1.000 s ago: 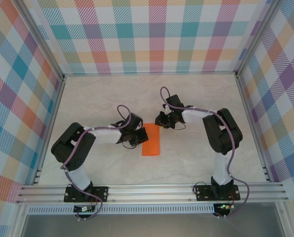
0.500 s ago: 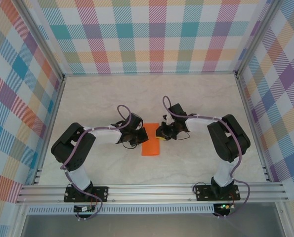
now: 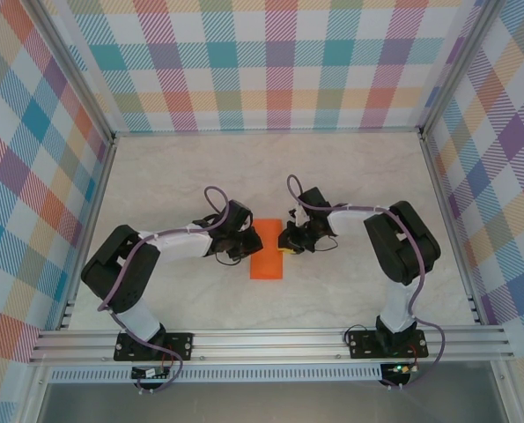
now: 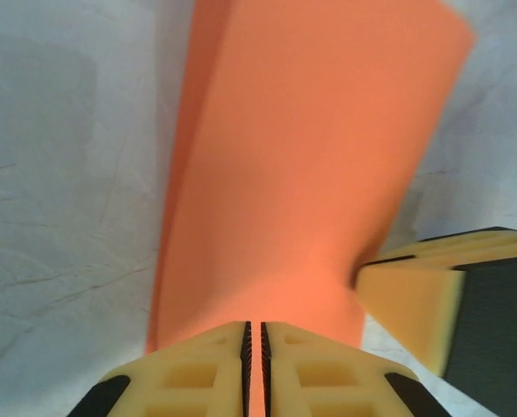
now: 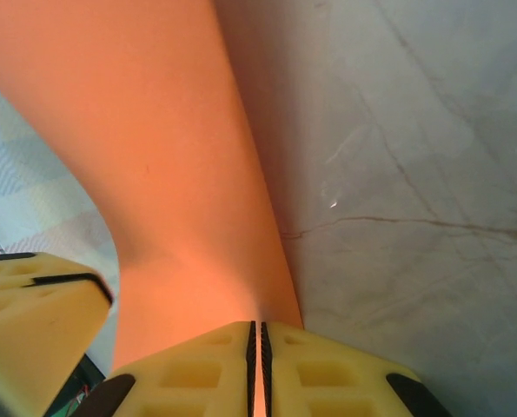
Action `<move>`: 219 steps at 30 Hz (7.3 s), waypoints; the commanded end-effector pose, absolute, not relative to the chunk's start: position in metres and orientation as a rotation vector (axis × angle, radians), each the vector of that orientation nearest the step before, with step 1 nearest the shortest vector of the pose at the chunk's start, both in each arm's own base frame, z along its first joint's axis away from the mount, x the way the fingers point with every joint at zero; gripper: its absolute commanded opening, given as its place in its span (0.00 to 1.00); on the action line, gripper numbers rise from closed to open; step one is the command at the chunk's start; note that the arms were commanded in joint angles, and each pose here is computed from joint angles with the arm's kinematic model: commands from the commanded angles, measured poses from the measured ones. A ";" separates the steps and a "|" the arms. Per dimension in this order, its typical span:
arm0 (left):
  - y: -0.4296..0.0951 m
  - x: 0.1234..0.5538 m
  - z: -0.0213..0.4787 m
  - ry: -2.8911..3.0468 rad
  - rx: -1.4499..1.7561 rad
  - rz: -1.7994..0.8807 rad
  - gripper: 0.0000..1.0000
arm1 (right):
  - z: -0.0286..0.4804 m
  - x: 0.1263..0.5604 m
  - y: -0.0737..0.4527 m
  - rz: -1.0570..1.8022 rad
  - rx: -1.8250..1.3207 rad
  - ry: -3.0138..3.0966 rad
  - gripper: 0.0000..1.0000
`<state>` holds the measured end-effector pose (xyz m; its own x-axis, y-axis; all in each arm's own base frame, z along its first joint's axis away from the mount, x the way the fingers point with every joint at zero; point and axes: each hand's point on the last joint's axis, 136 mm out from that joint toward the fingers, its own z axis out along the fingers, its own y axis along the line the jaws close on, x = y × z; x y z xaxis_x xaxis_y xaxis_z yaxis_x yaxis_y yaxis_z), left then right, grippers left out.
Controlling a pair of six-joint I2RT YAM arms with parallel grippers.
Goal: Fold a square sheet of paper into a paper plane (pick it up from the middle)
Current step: Fold the square sheet of paper in half at the center of the table, then fold the triangle a second time at the center of the table.
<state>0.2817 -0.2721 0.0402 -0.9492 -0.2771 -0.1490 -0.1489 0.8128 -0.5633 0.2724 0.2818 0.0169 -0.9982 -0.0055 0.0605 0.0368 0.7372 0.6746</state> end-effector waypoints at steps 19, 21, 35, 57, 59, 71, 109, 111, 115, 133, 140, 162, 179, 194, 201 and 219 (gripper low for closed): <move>-0.309 0.348 0.043 2.679 -0.354 -1.009 0.11 | 0.049 0.262 0.312 -1.417 0.403 -2.828 0.12; -0.313 0.351 0.041 2.681 -0.352 -1.023 0.10 | 0.046 0.262 0.308 -1.393 0.367 -2.852 0.12; -0.299 0.347 0.015 2.730 -0.421 -0.910 0.07 | 0.027 0.248 0.316 -1.317 0.187 -2.827 0.13; -0.284 0.346 -0.008 2.762 -0.462 -0.826 0.06 | -0.002 0.189 0.300 -1.119 0.122 -2.774 0.13; -0.283 0.346 -0.008 2.762 -0.466 -0.825 0.06 | -0.001 0.181 0.297 -1.107 0.121 -2.768 0.13; -0.287 0.345 -0.009 2.769 -0.456 -0.850 0.06 | 0.027 0.168 0.290 -1.142 0.141 -2.812 0.13; -0.188 0.303 0.078 2.601 -0.573 -0.689 0.49 | 0.060 0.310 0.332 -1.121 0.140 -3.107 0.16; -0.184 0.295 0.077 2.608 -0.584 -0.698 0.51 | 0.056 0.319 0.339 -1.133 0.147 -3.092 0.17; -0.184 0.284 0.073 2.623 -0.598 -0.736 0.56 | 0.045 0.328 0.345 -1.124 0.142 -3.073 0.18; -0.206 0.256 0.052 2.657 -0.621 -1.020 0.72 | -0.005 0.331 0.319 -1.065 -0.150 -2.971 0.19; -0.215 0.241 0.044 2.698 -0.594 -1.070 0.77 | -0.015 0.330 0.312 -1.058 -0.275 -2.910 0.20; -0.242 0.221 0.031 2.787 -0.541 -1.193 0.66 | -0.026 0.330 0.302 -1.054 -0.382 -2.844 0.20; -0.228 0.207 0.036 2.818 -0.535 -1.101 0.58 | -0.030 0.331 0.302 -1.043 -0.393 -2.841 0.20; -0.245 0.205 0.035 2.841 -0.472 -1.156 0.61 | -0.034 0.329 0.300 -1.031 -0.390 -2.838 0.20; -0.250 0.210 0.040 2.808 -0.457 -1.191 0.49 | -0.035 0.328 0.300 -1.027 -0.391 -2.837 0.20; -0.260 0.232 0.065 2.583 -0.238 -1.265 0.50 | -0.031 0.328 0.301 -1.041 -0.379 -2.838 0.20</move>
